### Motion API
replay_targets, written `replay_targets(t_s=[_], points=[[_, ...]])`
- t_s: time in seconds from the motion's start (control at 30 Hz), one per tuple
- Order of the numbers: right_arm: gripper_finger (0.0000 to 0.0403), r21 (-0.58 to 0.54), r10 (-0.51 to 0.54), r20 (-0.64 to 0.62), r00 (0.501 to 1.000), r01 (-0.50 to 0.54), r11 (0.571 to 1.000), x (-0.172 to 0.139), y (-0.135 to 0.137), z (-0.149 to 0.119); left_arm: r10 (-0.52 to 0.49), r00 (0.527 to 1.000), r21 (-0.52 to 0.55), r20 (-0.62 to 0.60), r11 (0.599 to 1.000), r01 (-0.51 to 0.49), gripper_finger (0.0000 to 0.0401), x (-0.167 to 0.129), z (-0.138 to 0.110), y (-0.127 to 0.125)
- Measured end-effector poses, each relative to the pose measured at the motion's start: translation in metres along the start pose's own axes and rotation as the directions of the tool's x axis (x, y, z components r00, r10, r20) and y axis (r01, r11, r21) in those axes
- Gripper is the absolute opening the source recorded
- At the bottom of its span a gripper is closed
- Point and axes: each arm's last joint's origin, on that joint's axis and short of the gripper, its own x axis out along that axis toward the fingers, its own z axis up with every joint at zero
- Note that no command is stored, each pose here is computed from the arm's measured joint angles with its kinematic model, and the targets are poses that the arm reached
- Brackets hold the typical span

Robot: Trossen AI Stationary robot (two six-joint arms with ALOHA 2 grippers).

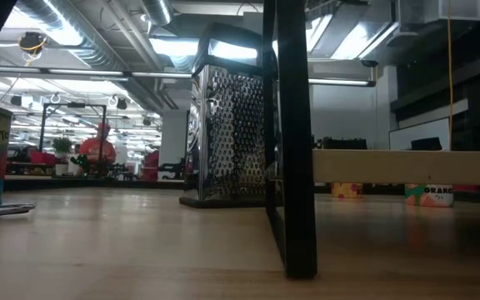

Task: Pick and place cans onto a shelf
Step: Put the canned mixed fruit on the shelf, then put the large canned oranges on the shelf

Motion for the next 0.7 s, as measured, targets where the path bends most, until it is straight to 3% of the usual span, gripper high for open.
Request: replay_targets(t_s=[0.3,0.57,0.7], points=[[0.0097,-0.002,0.005,0.03,1.0,-0.005,1.0,-0.034,-0.001,0.013,0.0,1.0,0.008,0.024,1.0,0.0,0.0084,-0.007,0.005,-0.004],[0.0097,-0.07,-0.127,0.184,0.975,0.142,0.987,-0.047,-0.012,0.027,-0.002,0.995,0.025,0.101,1.0,-0.001,0.0084,-0.058,0.02,-0.012],[0.0097,-0.078,-0.181,0.194,0.964,0.199,0.977,-0.043,-0.024,0.04,0.03,0.996,0.024,0.088,0.999,-0.032,0.0084,-0.098,0.023,-0.019]])
